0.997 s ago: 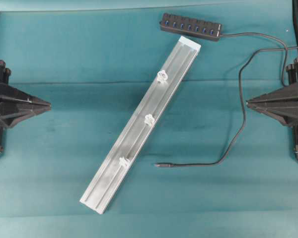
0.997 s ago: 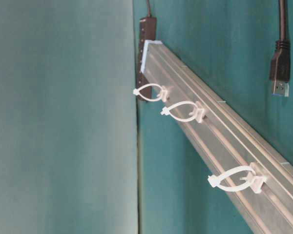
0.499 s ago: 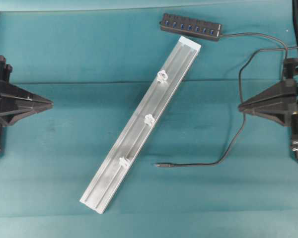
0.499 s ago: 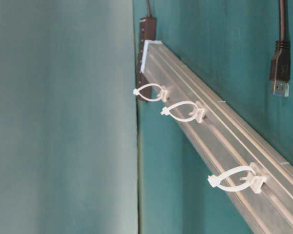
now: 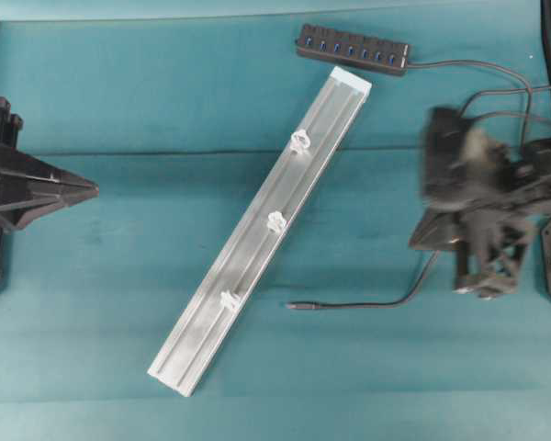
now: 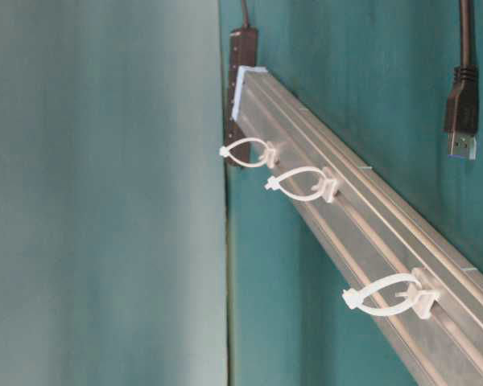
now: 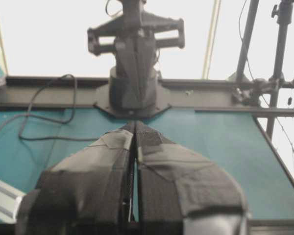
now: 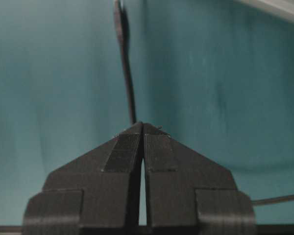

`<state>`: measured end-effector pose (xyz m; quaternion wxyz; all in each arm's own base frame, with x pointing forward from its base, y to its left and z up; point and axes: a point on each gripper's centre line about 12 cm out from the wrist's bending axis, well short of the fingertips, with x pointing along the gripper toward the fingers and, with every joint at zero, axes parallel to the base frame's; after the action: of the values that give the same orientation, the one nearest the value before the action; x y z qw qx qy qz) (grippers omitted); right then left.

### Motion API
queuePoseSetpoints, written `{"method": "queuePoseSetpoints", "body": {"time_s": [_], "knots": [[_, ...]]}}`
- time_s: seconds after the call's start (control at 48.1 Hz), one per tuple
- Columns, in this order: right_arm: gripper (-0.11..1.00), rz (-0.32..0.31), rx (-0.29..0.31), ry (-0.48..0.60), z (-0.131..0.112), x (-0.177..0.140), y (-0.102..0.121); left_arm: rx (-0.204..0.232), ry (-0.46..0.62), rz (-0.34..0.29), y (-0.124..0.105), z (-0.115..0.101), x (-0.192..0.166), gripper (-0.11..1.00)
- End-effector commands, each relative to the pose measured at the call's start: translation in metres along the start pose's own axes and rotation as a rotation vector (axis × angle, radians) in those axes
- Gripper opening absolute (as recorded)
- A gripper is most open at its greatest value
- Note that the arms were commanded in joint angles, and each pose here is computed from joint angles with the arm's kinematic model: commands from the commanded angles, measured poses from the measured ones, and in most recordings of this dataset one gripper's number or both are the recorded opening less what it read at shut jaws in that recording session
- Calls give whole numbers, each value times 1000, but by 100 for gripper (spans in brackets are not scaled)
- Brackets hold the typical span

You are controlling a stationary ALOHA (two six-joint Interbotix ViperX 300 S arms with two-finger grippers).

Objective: Pass the USB cable through three rings with both arms.
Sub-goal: 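Move the right gripper down to the black USB cable near its plug and grasp it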

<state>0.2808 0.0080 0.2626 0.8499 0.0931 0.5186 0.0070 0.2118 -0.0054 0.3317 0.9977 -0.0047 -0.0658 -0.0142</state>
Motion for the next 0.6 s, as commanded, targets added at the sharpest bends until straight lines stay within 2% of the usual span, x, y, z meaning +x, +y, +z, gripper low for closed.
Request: {"method": "queuePoseSetpoints", "body": {"time_s": [0.0, 0.145, 0.582], "knots": [[0, -4, -4, 48, 12, 8, 3, 3, -29, -3, -1, 11, 2, -1], [0, -23, -26, 94, 23, 20, 3, 1, -21, -4, -1, 10, 2, -1], [1, -32, -30, 188, 23, 51, 2, 0, -12, -2, 0, 9, 2, -1]]}}
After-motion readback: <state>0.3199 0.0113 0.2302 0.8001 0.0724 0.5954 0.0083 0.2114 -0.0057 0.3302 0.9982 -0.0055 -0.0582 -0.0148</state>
